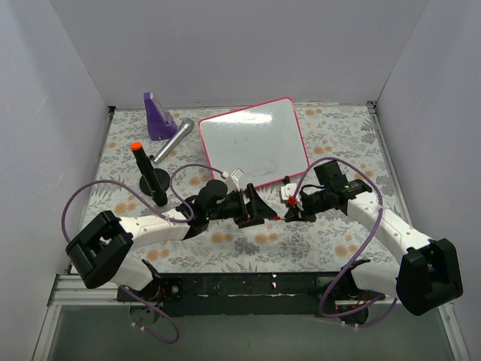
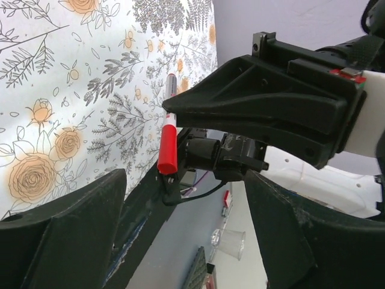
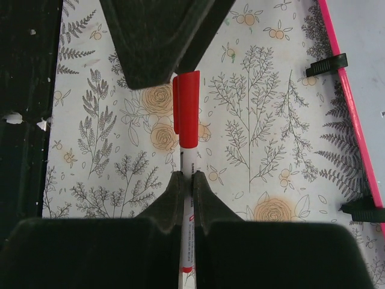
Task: Write a sentence on the whiteboard
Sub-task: Open the whiteboard marker at the center of the board.
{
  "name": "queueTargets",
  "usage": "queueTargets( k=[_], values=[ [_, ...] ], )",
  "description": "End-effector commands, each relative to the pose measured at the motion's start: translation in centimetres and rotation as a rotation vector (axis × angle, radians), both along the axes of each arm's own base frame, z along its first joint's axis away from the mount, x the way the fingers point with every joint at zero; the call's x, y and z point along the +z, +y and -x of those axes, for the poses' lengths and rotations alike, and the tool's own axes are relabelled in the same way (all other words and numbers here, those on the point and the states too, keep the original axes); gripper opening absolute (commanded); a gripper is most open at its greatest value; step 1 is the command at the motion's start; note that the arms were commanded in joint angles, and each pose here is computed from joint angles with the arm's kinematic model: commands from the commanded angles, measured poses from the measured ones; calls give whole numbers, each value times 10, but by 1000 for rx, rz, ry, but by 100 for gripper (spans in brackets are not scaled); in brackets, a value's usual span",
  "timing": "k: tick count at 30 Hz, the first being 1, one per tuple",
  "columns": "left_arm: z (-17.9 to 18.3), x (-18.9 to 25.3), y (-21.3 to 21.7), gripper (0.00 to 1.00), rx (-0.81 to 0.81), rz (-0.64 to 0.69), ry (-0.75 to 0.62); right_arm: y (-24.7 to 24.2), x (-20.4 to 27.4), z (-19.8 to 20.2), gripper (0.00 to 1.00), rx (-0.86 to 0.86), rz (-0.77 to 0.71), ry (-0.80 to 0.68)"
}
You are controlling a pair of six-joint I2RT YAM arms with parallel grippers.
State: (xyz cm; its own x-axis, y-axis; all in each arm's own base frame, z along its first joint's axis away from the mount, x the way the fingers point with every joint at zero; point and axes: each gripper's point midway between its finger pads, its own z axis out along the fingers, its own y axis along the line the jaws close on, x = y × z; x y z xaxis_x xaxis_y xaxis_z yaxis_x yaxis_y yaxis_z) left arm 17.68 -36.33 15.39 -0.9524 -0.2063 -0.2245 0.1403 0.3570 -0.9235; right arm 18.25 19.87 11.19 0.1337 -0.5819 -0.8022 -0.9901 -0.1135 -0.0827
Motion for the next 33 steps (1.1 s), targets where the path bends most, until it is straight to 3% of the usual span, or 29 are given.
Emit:
queueTargets(
  k=[1,15,19,22,25,28,29,30,32,33],
  values=[
    [-5,-6,-9,77,10,-45,-20,10,21,-4,1,9,-62,-33],
    [-14,-19,-27,50,-9,-112,-25,12,18,0,1,18,-68,-25],
    [-11,-22,-30,25,-28,-114,-17,12,17,0,1,12,-63,-24],
    [-9,-20,-30,19,-36,-110,-18,11,15,0,1,6,-60,-19],
    [-7,-18,-28,0,-40,-106,-26,12,15,0,1,5,-63,-15],
    [-5,-12,-25,0,-44,-91,-58,12,17,2,1,0,-69,-4],
    [-4,-10,-23,0,-50,-88,-83,12,18,2,5,-4,-73,-2],
    [-4,-7,-22,0,-51,-79,-104,12,20,3,19,-4,-78,0],
    [1,3,-14,0,-60,-61,-163,12,25,5,38,-8,-88,6],
    [3,5,-10,0,-76,-62,-212,11,28,10,56,-2,-94,17]
  ],
)
